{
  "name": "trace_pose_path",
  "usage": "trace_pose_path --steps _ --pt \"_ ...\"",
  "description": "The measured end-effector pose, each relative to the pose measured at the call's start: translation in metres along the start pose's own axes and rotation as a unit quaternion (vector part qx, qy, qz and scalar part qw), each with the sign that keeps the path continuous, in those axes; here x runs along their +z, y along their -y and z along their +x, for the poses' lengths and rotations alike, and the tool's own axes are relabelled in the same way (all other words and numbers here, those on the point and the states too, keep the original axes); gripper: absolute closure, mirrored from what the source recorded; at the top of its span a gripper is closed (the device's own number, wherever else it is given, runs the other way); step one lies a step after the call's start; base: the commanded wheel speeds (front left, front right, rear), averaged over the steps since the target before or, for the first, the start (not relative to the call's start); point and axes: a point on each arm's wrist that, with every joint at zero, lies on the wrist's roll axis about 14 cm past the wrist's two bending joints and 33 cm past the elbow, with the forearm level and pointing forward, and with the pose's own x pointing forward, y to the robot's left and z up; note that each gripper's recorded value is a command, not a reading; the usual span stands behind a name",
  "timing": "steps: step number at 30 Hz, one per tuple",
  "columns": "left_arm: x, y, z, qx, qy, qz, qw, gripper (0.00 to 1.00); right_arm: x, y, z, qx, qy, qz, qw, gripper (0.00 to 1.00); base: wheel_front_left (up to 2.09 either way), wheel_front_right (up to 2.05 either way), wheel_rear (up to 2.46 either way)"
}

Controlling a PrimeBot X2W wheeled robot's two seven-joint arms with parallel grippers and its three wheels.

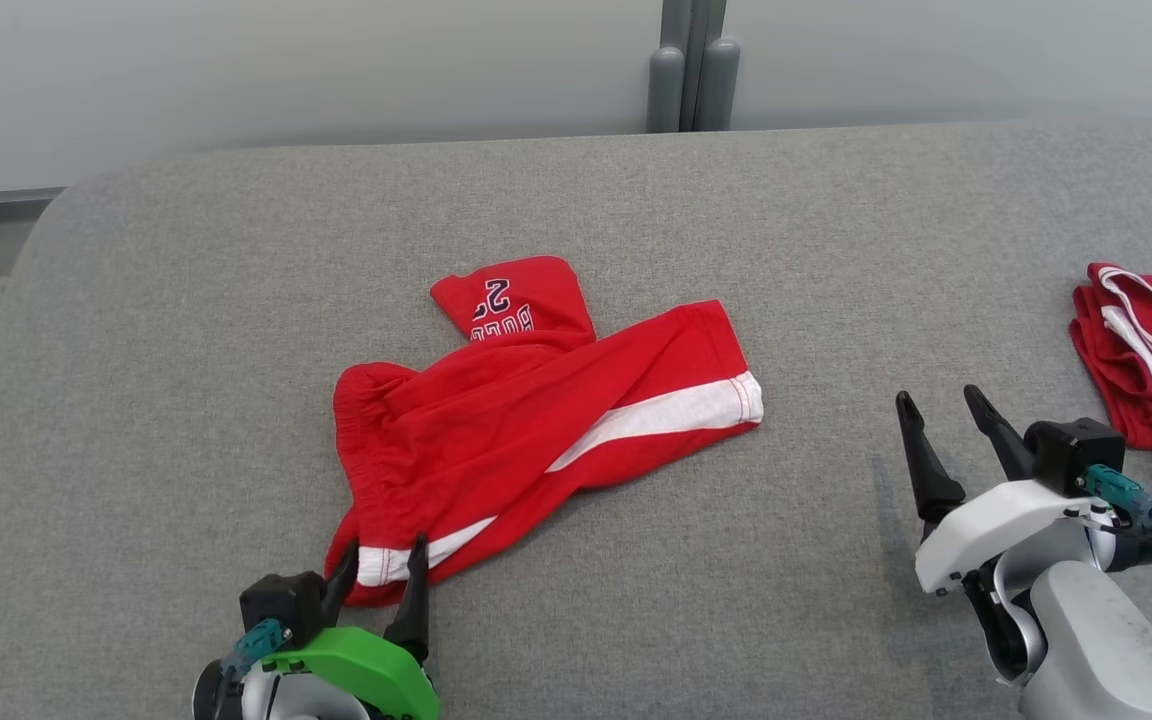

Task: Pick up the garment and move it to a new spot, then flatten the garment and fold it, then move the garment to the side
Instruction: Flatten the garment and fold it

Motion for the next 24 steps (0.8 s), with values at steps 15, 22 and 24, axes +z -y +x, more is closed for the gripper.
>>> trace_pose_path --steps 15,22,24 --pt "0.011 0.009 0.007 -0.018 0.014 -0.004 1.000 0.41 -0.006 -0.002 -0.003 0.001 -0.009 0.005 1.000 0.00 0.00 0.00 0.00" --pt "0.020 0.012 0.013 -0.025 0.025 -0.002 0.999 1.00 -0.009 0.001 -0.003 -0.003 -0.013 0.008 1.000 0.00 0.00 0.00 0.00" --pt "0.033 0.013 0.016 -0.027 0.045 0.001 0.999 1.00 -0.010 0.002 -0.002 -0.004 -0.014 0.009 1.000 0.00 0.00 0.00 0.00"
